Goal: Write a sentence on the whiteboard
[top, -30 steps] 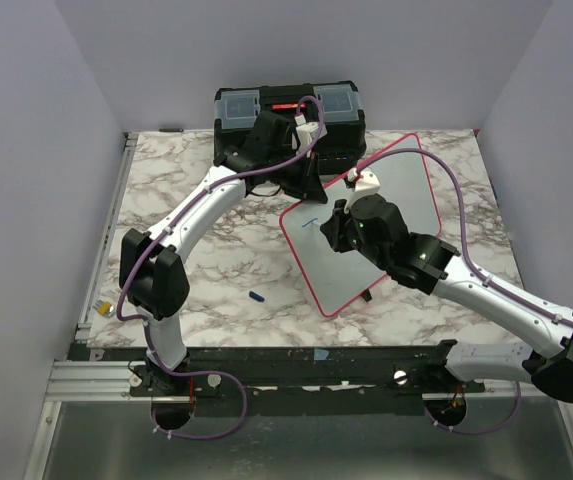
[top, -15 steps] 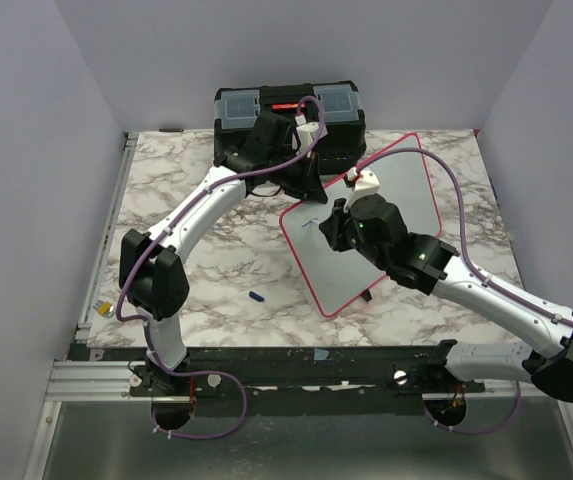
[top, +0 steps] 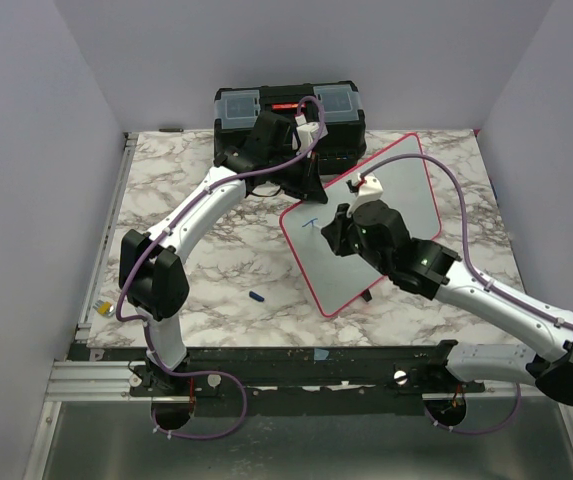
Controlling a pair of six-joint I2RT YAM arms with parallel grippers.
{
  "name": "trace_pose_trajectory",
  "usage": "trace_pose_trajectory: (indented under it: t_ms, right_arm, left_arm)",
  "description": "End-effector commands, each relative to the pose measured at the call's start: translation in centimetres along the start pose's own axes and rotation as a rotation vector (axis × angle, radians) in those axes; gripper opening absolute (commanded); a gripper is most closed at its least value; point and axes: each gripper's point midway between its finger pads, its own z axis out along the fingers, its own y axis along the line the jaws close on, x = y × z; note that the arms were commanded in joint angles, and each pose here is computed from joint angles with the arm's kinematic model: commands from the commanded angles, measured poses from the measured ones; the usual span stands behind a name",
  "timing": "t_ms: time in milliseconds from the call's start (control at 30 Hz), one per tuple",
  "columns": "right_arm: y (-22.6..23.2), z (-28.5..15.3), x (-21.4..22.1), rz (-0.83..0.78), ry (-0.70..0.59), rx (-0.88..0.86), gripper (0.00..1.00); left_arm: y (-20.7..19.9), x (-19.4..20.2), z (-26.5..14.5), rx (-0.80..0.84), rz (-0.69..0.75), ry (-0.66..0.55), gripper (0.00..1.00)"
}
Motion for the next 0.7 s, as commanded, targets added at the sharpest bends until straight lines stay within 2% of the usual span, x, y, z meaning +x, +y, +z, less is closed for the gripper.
trace_pose_trajectory:
  t_ms: [0, 667]
  right_arm:
    - [-1.1, 0.0, 2.1, 0.000, 0.044, 0.033, 0.01]
    - [-2.0, -0.2, 5.4, 0.001, 0.114, 0.030, 0.01]
  left_arm:
    - [-2.0, 1.2, -0.2, 0.022, 0.040, 0.029, 0.00]
    - [-2.2, 1.2, -0.2, 0.026, 0.036, 0.028, 0.00]
